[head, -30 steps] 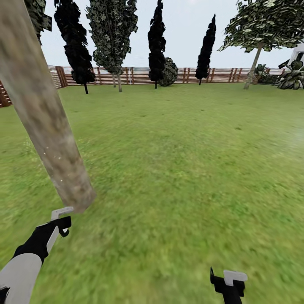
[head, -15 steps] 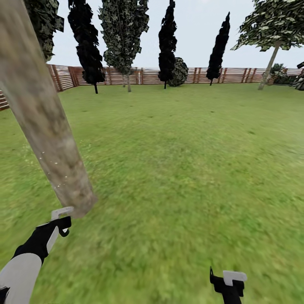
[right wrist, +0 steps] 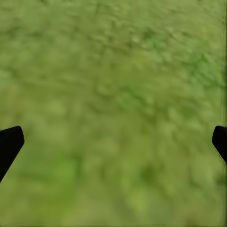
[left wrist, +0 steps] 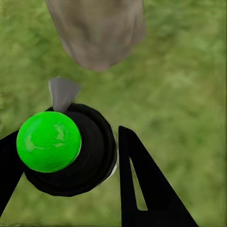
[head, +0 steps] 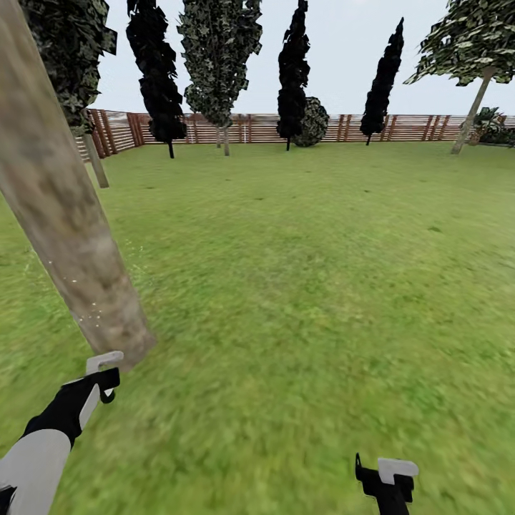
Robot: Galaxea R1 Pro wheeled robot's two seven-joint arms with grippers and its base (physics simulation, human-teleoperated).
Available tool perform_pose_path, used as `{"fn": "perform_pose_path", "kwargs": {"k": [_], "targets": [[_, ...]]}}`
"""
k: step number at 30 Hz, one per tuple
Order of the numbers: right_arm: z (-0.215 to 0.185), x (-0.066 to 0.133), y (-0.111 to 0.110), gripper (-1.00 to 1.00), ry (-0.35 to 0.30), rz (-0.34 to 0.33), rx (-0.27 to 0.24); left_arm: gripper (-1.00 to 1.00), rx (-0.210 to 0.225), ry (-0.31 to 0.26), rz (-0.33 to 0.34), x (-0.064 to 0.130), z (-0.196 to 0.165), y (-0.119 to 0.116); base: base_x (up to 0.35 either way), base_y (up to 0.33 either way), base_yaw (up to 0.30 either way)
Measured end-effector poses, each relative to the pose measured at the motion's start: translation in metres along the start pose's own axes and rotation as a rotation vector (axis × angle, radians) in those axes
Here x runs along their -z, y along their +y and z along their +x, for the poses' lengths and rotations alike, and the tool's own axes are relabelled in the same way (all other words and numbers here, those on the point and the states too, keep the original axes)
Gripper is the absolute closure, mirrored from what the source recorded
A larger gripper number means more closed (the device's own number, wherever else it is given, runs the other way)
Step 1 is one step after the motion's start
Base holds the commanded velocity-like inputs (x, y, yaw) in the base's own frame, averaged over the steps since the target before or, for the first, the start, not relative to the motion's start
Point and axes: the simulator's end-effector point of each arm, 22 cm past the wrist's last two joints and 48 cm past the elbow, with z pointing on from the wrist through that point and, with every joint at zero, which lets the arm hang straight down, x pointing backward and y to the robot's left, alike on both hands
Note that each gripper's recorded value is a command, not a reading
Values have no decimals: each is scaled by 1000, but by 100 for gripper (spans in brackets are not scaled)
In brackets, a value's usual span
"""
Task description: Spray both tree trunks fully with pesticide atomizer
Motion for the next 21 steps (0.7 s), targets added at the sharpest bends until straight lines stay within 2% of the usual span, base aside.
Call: {"fn": "perform_pose_path", "kwargs": {"k": [10, 21], "targets": [[0, 0, 0, -100, 0, 0, 0, 100, 1, 2, -12, 0, 1, 3, 123, -252, 255], [0, 0, 0, -100, 0, -1, 0, 100, 2, 1, -12, 0, 0, 3, 123, -252, 11]]}}
